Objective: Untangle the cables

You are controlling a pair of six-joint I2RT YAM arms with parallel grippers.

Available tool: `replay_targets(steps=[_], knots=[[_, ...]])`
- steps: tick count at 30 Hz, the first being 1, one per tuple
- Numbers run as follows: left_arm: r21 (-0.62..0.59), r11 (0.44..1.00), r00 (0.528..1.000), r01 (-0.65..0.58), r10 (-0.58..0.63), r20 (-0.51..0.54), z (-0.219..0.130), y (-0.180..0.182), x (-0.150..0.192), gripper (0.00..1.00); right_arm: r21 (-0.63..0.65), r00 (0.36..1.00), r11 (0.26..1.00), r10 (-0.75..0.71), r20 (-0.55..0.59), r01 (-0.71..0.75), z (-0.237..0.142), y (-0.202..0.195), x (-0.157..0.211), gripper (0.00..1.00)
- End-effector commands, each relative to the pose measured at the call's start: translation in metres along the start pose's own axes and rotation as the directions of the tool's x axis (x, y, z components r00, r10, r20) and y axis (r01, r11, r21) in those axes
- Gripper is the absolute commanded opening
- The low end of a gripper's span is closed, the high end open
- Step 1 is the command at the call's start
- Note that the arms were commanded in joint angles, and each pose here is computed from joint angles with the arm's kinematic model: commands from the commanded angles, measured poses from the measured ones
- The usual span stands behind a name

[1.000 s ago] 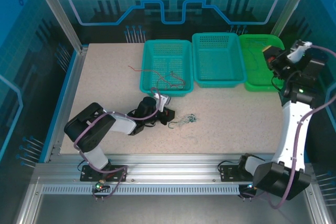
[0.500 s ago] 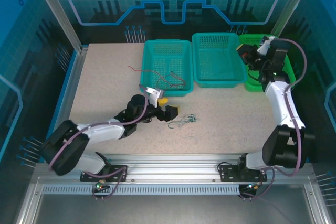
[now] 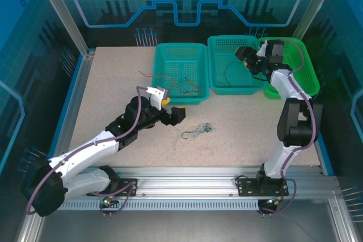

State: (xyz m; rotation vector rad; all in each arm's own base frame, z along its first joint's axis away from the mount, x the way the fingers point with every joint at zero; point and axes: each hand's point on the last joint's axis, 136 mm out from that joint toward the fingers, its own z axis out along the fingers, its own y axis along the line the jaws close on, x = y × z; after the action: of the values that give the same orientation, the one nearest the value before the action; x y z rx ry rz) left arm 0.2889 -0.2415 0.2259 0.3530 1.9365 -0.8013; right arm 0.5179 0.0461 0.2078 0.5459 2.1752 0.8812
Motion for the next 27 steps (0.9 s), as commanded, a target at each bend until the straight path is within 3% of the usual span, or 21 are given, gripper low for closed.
replay_targets(steps=[1, 6, 10, 17, 21, 24, 27], knots=[[-0.122, 0.992, 0.994, 0.031, -0.043, -0.102, -0.001, 0.018, 0.015, 0.99, 0.072, 0.991, 0.989, -0.132, 0.015, 0.13, -0.034, 0.017, 0.002, 0.88], [-0.159, 0.981, 0.97, 0.115, -0.145, -0.197, 0.012, 0.025, 0.038, 0.95, 0.104, 0.978, 0.973, -0.209, 0.009, 0.207, -0.078, 0.024, 0.035, 0.89], [-0.149, 0.966, 0.927, 0.21, -0.246, -0.282, 0.031, 0.022, 0.067, 0.9, 0.128, 0.96, 0.952, -0.276, -0.036, 0.278, -0.104, 0.027, 0.094, 0.85], [-0.234, 0.933, 0.844, 0.272, -0.348, -0.408, 0.058, 0.032, 0.122, 0.7, 0.135, 0.921, 0.946, -0.245, -0.305, 0.296, -0.096, 0.003, 0.226, 0.79], [-0.19, 0.955, 0.831, 0.227, -0.291, -0.474, 0.066, 0.03, 0.136, 0.62, 0.165, 0.871, 0.929, -0.233, -0.433, 0.331, -0.081, -0.016, 0.279, 0.78], [-0.018, 0.98, 0.818, 0.197, -0.174, -0.549, 0.075, 0.002, 0.136, 0.62, 0.19, 0.834, 0.916, -0.215, -0.509, 0.353, -0.067, -0.031, 0.304, 0.77], [0.11, 0.983, 0.817, 0.145, -0.057, -0.573, 0.084, -0.022, 0.137, 0.66, 0.228, 0.808, 0.903, -0.184, -0.56, 0.364, -0.052, -0.049, 0.318, 0.66]])
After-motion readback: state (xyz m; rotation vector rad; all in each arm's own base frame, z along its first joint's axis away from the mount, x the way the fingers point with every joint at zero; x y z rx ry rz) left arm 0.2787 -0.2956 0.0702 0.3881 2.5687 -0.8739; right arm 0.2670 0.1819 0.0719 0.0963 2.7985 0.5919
